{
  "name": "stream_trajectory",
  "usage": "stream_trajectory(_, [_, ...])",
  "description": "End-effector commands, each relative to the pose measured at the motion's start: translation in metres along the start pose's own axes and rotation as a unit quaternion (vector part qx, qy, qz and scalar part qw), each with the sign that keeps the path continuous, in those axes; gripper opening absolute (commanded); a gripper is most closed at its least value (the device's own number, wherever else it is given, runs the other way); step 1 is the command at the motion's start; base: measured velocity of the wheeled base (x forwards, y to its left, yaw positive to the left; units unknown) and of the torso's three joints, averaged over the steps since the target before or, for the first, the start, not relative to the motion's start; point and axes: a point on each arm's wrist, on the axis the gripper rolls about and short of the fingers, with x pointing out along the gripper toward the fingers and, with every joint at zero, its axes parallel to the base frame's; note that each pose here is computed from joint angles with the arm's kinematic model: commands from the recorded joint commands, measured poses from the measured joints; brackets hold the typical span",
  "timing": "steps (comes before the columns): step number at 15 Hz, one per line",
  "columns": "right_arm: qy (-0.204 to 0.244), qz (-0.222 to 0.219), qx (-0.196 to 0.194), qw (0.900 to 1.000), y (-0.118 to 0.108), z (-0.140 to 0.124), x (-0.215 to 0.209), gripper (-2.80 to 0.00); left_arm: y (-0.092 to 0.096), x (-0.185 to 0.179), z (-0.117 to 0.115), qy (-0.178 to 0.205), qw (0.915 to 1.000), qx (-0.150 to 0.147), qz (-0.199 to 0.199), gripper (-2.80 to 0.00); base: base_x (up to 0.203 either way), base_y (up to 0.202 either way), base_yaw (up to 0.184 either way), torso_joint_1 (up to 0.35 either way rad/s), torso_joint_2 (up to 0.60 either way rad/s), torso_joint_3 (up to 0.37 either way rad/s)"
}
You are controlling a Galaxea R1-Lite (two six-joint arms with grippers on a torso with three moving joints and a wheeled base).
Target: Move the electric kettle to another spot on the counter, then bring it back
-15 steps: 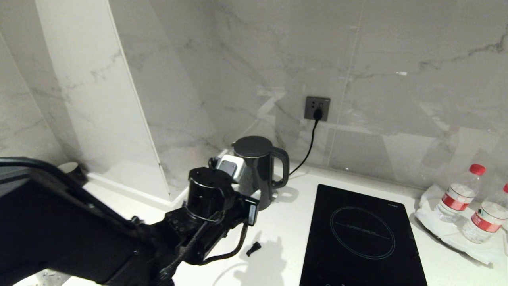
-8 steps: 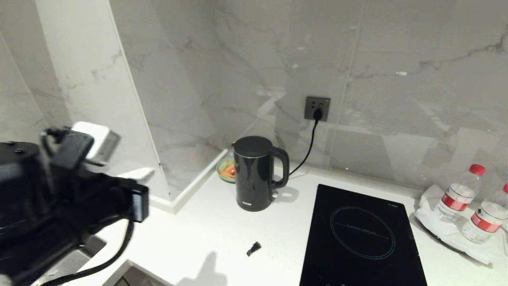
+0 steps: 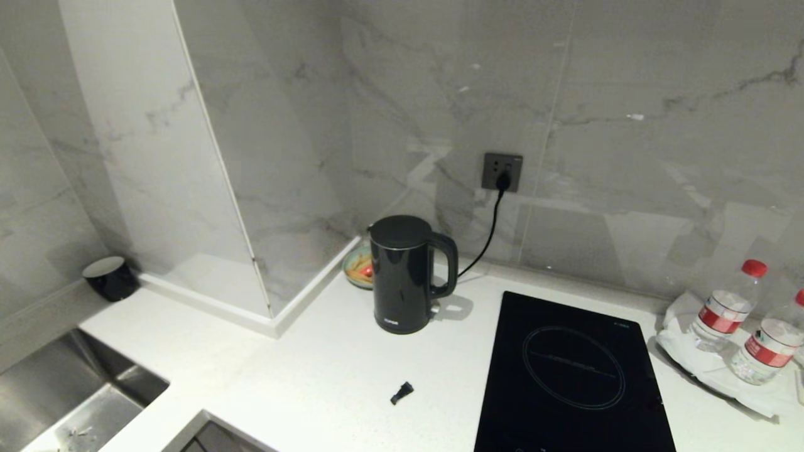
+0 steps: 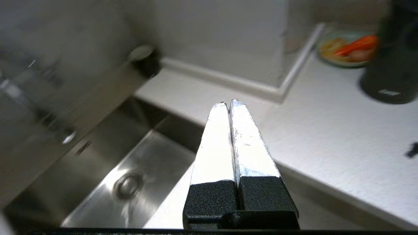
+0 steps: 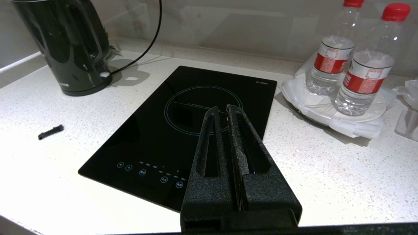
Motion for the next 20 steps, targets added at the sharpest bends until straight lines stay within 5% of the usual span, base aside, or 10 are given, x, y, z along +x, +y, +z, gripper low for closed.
stream_trajectory(1, [0.001,0.000,0.000,1.000,0.000,0.000,0.000,-2.80,-0.002,-0.031,-0.031,-0.040,0.9976,-0.036,0.045,-2.80,0.000,0.000,0.000,0.000,0.00,0.000])
stream_trajectory(3, [0.001,0.000,0.000,1.000,0.000,0.000,0.000,-2.80,-0.005,-0.030,-0.041,-0.050,0.9932,-0.102,-0.027,-2.80,0.000,0.000,0.000,0.000,0.00,0.000])
stream_trajectory(4, [0.000,0.000,0.000,1.000,0.000,0.000,0.000,-2.80,-0.006,-0.031,-0.044,-0.054,0.9900,-0.099,-0.085,-2.80,0.000,0.000,0.000,0.000,0.00,0.000])
stream_trajectory(5, [0.001,0.000,0.000,1.000,0.000,0.000,0.000,-2.80,-0.008,-0.031,-0.051,-0.047,0.9898,-0.090,-0.100,-2.80,0.000,0.000,0.000,0.000,0.00,0.000])
stream_trajectory(11, [0.001,0.000,0.000,1.000,0.000,0.000,0.000,-2.80,-0.027,-0.011,-0.138,-0.014,0.9946,-0.017,-0.101,-2.80,0.000,0.000,0.000,0.000,0.00,0.000])
stream_trajectory(20, [0.000,0.000,-0.002,1.000,0.000,0.000,0.000,-2.80,-0.031,-0.005,-0.144,-0.028,0.9899,-0.035,-0.135,-2.80,0.000,0.000,0.000,0.000,0.00,0.000])
